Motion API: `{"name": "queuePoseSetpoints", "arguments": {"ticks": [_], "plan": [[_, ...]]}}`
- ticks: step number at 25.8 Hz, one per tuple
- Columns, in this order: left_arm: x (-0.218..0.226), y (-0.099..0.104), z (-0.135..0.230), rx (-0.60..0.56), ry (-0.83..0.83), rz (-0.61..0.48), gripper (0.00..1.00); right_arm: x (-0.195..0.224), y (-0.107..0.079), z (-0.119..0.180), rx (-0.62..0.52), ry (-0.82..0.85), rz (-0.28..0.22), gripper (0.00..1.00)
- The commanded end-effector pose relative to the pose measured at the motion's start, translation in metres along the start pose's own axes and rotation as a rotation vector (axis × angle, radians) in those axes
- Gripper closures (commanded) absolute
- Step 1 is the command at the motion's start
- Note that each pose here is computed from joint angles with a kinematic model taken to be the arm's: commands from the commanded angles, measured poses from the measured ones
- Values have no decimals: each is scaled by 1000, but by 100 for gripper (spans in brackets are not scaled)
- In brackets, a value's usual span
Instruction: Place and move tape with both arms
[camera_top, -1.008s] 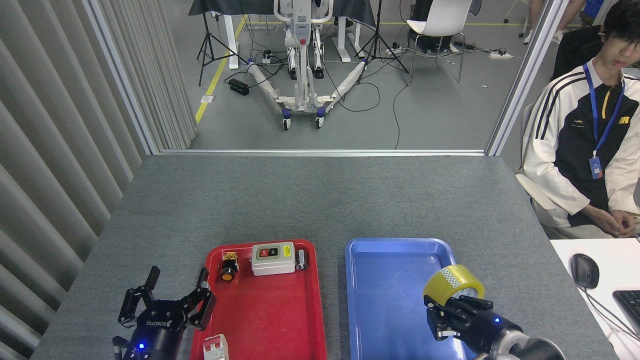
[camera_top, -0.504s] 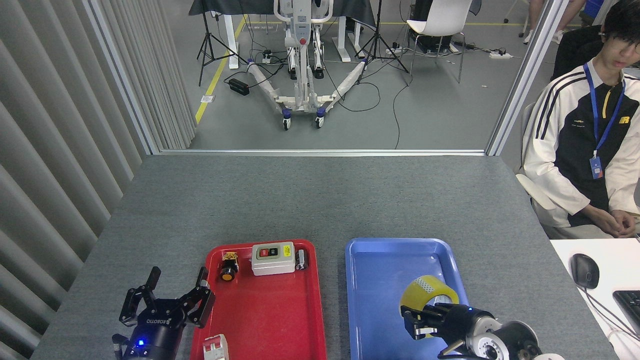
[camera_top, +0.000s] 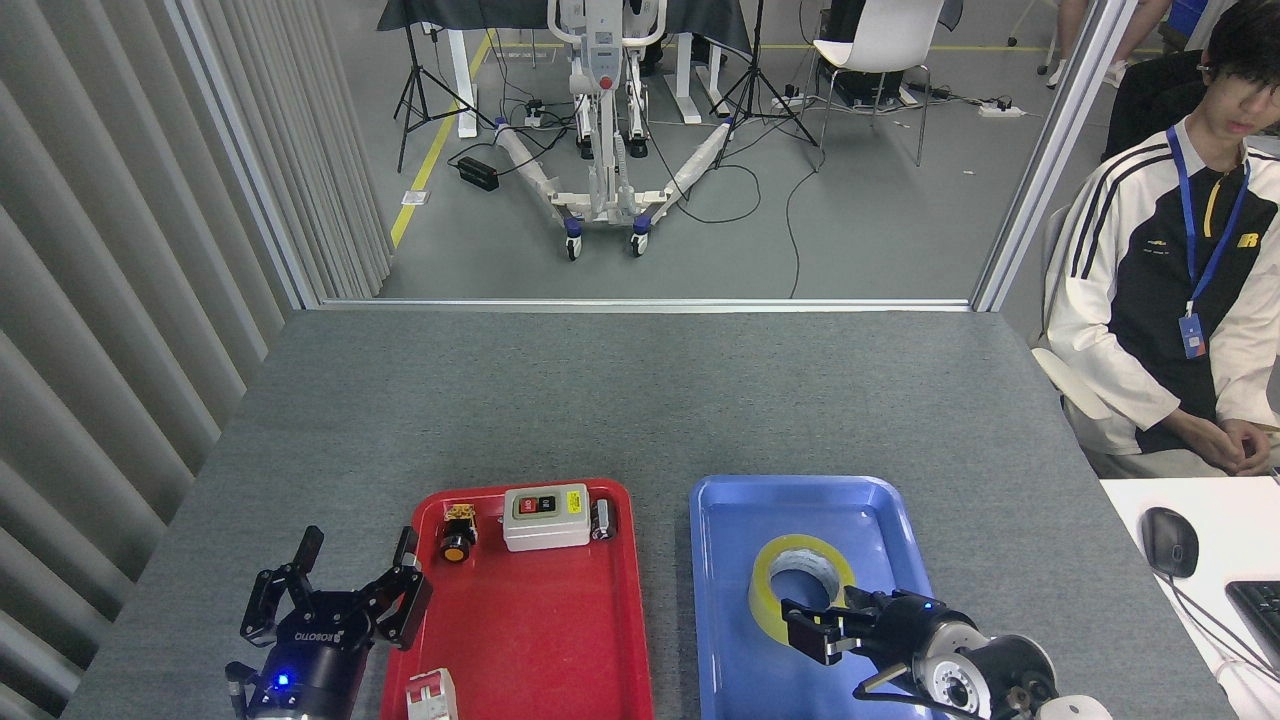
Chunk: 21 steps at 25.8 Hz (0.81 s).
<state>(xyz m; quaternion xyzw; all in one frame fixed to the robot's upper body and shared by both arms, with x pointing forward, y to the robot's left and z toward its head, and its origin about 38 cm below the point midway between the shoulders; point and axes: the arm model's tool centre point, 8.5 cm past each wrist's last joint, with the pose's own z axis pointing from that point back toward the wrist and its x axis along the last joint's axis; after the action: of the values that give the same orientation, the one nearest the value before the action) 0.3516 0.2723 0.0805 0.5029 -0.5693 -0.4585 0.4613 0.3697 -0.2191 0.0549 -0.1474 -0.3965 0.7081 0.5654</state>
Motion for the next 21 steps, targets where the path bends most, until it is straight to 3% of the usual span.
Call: {"name": "queuePoseSetpoints", "arguments": {"ticks": [1, 4, 6, 8, 12, 17, 21], "plan": [[0, -1, 0, -2, 2, 2, 0, -2, -9, 5, -214, 5, -10, 3], [-2, 0, 0, -2, 4, -5, 0, -6, -18, 17, -529, 35, 9, 3], [-3, 0, 0, -3, 7, -5, 0, -13, -22, 29, -721, 107, 75, 3], [-2, -1, 0, -3, 8, -2, 0, -19, -14, 36, -815, 194, 104, 3], [-2, 1, 0, 2, 7, -3, 0, -9, 4, 28, -816, 225, 49, 1], [-1, 0, -1, 1, 10, 3, 0, -7, 17, 24, -793, 272, 113, 1], [0, 2, -4, 8, 7, 3, 0, -7, 16, 24, -801, 315, 112, 1]]}}
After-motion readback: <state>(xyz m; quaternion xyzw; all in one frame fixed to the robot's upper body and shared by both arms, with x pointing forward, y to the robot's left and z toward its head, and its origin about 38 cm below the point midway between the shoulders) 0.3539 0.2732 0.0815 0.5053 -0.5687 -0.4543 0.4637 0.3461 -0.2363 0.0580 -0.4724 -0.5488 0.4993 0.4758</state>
